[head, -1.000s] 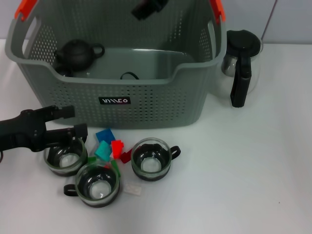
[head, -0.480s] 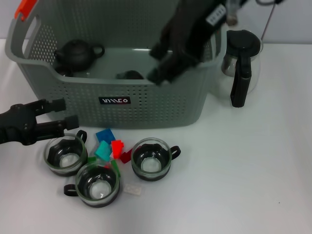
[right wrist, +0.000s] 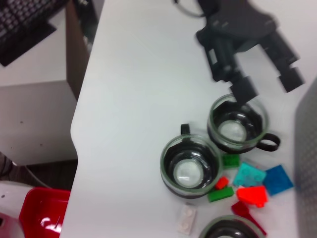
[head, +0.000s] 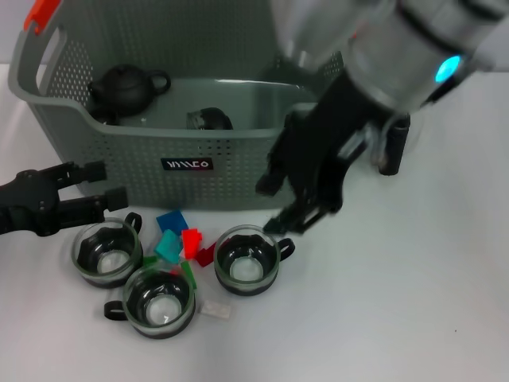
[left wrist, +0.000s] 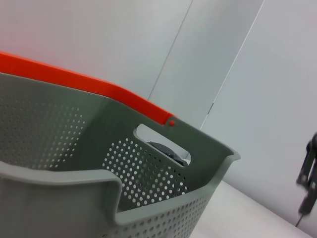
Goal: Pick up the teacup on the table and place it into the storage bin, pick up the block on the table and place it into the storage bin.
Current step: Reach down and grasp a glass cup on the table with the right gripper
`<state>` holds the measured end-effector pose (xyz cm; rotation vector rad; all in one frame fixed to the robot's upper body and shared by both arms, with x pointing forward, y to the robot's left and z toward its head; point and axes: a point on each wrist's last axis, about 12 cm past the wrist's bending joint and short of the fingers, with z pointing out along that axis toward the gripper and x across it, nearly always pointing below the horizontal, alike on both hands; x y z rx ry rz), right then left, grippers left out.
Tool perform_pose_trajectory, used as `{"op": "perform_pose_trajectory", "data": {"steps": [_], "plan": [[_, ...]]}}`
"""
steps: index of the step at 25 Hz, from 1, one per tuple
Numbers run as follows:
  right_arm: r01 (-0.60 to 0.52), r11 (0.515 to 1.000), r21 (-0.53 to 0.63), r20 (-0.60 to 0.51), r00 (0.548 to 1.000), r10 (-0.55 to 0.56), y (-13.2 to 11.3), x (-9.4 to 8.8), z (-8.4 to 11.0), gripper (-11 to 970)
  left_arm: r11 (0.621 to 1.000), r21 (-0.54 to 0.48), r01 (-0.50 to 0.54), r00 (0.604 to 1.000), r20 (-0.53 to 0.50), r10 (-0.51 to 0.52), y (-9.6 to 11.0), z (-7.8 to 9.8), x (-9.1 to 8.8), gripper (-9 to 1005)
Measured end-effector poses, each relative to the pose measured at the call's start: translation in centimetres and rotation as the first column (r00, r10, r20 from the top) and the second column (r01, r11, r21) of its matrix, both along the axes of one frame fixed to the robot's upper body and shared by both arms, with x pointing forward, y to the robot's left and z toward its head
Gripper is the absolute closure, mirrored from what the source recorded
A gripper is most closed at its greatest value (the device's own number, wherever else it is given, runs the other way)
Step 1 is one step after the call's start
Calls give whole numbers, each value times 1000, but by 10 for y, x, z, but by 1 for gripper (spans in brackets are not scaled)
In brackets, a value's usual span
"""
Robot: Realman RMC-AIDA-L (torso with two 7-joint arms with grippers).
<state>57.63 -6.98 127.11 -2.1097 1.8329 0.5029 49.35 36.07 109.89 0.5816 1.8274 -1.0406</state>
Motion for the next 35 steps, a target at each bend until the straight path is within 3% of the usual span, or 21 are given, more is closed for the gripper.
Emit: {"op": "perform_pose_trajectory", "data": {"steps": [15, 35], "plan": [[-43, 993, -110, 26, 999, 46, 28, -7, -85, 434, 1000, 1, 0, 1000, -1, 0, -2, -2, 0, 122], [-92, 984, -150, 119, 987, 110, 37, -11, -132, 437, 1000, -5, -2, 1000, -11, 2, -3, -5, -2, 122]]}}
